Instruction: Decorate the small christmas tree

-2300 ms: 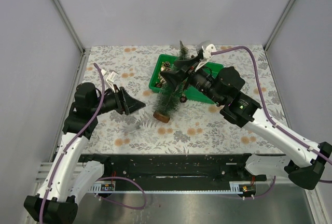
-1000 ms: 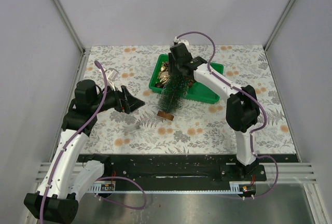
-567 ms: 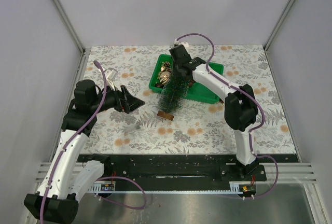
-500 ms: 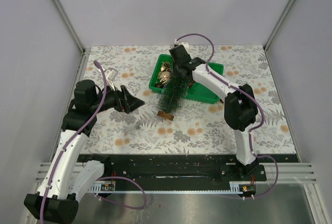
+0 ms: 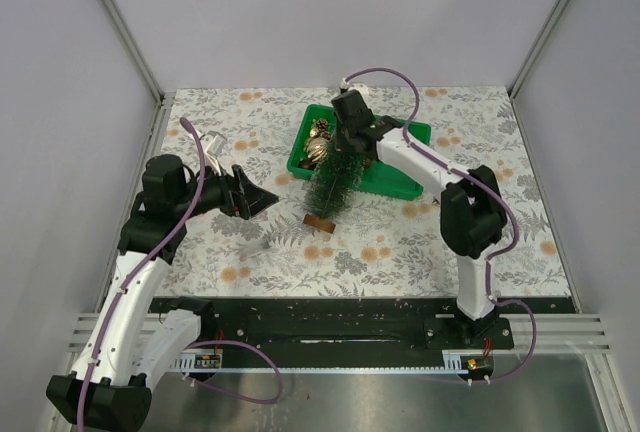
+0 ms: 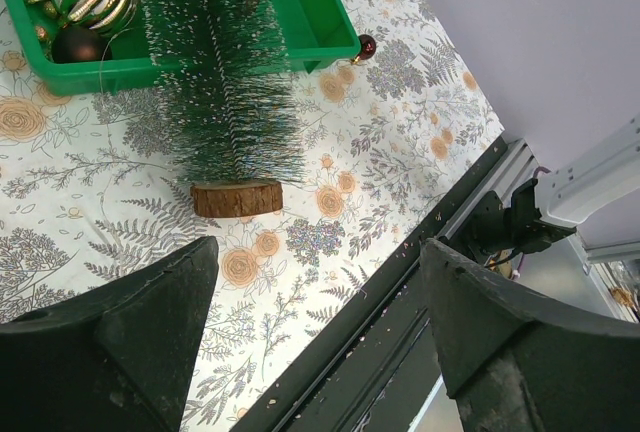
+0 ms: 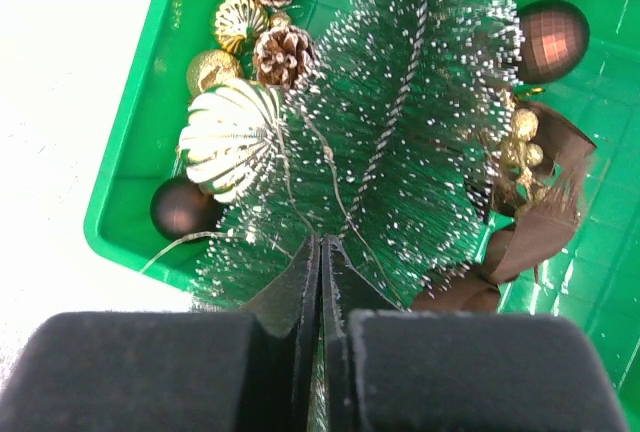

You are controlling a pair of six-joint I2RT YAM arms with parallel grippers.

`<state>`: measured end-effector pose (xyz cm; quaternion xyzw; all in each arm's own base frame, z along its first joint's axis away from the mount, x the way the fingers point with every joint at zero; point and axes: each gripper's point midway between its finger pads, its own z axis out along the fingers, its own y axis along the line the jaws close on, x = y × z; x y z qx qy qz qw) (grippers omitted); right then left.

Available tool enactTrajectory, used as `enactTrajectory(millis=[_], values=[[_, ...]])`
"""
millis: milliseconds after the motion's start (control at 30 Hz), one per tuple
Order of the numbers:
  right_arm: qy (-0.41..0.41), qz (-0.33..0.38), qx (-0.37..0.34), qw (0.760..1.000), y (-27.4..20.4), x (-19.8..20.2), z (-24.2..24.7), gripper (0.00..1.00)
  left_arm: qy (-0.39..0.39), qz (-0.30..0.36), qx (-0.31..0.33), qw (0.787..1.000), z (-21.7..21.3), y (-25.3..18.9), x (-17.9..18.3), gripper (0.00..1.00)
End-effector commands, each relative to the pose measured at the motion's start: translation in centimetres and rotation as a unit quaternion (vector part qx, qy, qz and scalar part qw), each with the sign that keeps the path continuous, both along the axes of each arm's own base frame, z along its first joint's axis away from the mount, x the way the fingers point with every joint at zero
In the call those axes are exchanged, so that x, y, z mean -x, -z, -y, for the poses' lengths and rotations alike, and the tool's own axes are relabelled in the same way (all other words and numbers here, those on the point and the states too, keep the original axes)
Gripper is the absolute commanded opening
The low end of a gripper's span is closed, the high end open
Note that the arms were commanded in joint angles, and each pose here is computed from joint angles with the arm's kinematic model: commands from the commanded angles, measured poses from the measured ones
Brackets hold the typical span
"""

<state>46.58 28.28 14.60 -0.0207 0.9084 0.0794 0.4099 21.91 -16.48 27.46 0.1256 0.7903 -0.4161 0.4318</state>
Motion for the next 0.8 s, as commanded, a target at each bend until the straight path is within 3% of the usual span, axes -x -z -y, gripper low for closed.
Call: enactTrajectory(millis=[0, 467, 767], values=[[-0.005, 0.094, -0.088, 0.992, -8.4, 0.7, 0.0, 0.0, -0.002, 0.031, 0.009, 0.999, 0.0, -1.6, -0.3, 0.85], [-0.104, 0.217, -0.17, 0.956, -14.9, 9.2, -1.7, 0.0, 0.001, 0.033, 0.011, 0.999, 0.1, -1.9, -0.3, 0.85], [-0.143, 0.248, -0.15, 0.946, -13.3, 15.9, -3.0, 0.0, 0.002, 0.033, 0.014, 0.999, 0.1, -1.9, -0.1, 0.85]])
